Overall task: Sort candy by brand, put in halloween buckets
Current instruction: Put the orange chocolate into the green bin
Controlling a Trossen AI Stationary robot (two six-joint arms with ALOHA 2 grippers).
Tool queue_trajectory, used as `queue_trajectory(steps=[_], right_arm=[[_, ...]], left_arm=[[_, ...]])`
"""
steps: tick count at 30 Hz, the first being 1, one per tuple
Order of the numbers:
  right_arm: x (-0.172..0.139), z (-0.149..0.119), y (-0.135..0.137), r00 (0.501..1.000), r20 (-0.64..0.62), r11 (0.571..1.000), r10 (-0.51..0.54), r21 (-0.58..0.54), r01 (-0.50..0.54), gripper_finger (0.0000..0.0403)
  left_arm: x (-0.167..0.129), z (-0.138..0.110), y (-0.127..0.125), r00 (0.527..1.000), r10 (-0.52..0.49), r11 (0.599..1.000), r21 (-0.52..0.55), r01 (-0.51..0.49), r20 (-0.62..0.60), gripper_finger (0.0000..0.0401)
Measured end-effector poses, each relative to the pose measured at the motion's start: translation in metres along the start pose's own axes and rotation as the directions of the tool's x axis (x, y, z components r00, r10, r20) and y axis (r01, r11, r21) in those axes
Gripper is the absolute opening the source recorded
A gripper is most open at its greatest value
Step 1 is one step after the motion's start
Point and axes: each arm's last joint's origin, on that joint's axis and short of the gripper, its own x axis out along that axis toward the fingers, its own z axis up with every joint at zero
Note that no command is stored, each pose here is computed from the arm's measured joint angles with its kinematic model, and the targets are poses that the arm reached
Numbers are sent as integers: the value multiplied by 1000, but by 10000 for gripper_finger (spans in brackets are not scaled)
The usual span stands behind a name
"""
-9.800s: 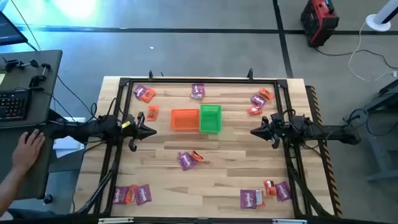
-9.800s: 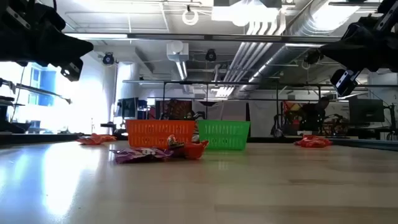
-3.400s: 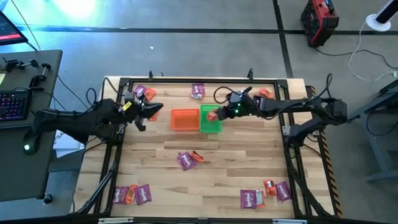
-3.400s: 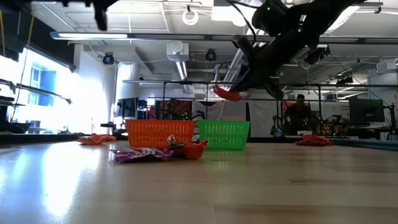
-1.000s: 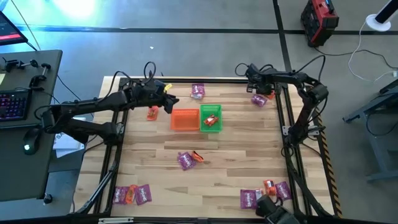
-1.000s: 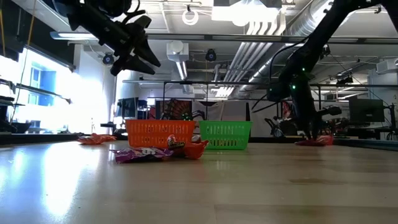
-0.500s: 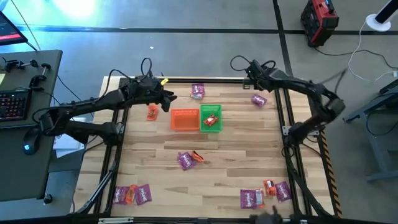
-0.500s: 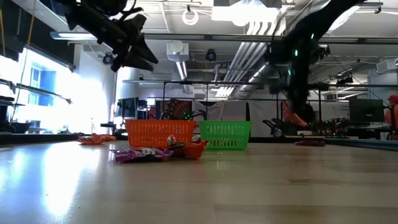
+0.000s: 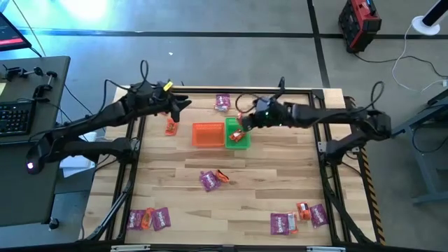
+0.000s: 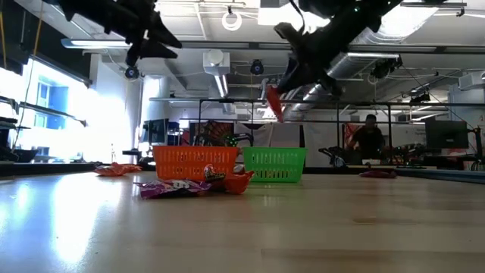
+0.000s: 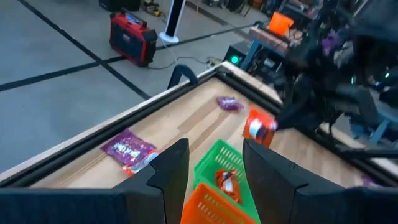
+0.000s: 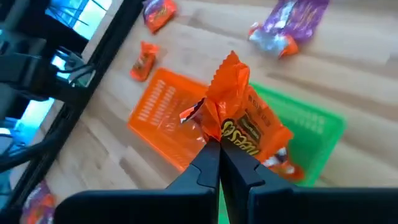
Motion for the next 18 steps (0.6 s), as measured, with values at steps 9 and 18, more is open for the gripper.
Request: queue_trajectory(steps=[9,18], right_arm=[[35,-23,1,992,-129,1000,-4,-18,2,32],[30,-17,4,984,-164,989,67,-120,-87,208]], left_arm=[[-10,4,-3,999,-18,999,-34,20,37,142],[-13,4,-3,998,-44,998,-33,45,35,142]])
